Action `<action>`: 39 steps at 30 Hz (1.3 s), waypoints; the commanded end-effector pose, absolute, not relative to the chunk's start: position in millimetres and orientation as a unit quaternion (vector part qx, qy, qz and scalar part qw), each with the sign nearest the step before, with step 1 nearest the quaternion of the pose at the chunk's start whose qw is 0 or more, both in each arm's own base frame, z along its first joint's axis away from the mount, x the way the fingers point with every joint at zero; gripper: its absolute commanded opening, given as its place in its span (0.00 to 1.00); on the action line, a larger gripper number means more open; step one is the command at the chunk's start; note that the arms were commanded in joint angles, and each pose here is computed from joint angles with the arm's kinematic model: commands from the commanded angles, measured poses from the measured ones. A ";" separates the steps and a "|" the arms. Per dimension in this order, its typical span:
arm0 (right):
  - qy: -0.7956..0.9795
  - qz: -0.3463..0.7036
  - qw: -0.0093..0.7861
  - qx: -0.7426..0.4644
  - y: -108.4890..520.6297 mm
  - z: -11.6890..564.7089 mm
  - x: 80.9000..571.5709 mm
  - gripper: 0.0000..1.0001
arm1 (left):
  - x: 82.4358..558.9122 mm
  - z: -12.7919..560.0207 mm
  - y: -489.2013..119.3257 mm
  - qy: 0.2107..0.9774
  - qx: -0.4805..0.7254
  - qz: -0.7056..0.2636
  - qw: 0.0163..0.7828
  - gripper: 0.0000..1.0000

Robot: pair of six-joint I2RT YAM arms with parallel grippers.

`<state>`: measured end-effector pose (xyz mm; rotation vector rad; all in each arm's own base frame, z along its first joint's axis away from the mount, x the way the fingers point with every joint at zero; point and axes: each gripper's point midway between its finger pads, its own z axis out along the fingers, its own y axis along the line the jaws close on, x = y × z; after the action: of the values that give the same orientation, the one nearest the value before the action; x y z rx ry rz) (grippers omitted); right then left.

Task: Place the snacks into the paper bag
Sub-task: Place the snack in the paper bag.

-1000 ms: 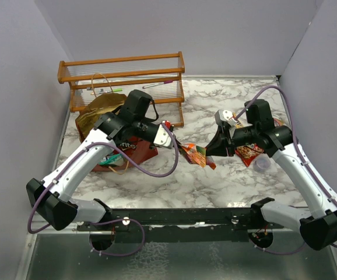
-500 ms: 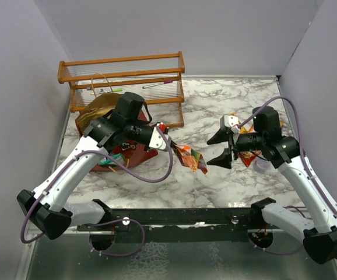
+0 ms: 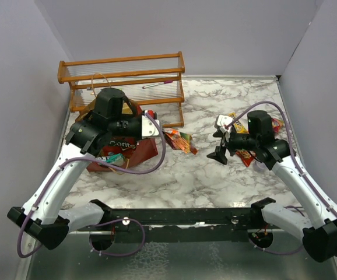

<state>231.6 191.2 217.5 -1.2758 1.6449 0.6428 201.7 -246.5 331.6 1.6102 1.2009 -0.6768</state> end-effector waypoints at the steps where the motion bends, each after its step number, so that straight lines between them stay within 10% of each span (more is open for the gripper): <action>1: 0.679 0.231 0.481 -0.504 187.6 207.3 252.7 0.87 | 209.7 379.6 -232.5 0.509 0.617 -0.240 0.550 0.00; 25: 0.732 0.069 0.538 -0.412 136.1 190.7 295.7 0.88 | 275.8 412.4 -69.8 0.689 0.409 0.103 0.590 0.00; 39: 0.739 0.063 0.528 -0.413 134.1 182.2 297.3 0.88 | 258.8 409.9 -41.2 0.734 0.355 0.106 0.570 0.00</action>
<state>291.1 138.5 179.7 -1.0150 1.7768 0.1845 270.7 -45.3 377.7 0.9186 1.7806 0.2625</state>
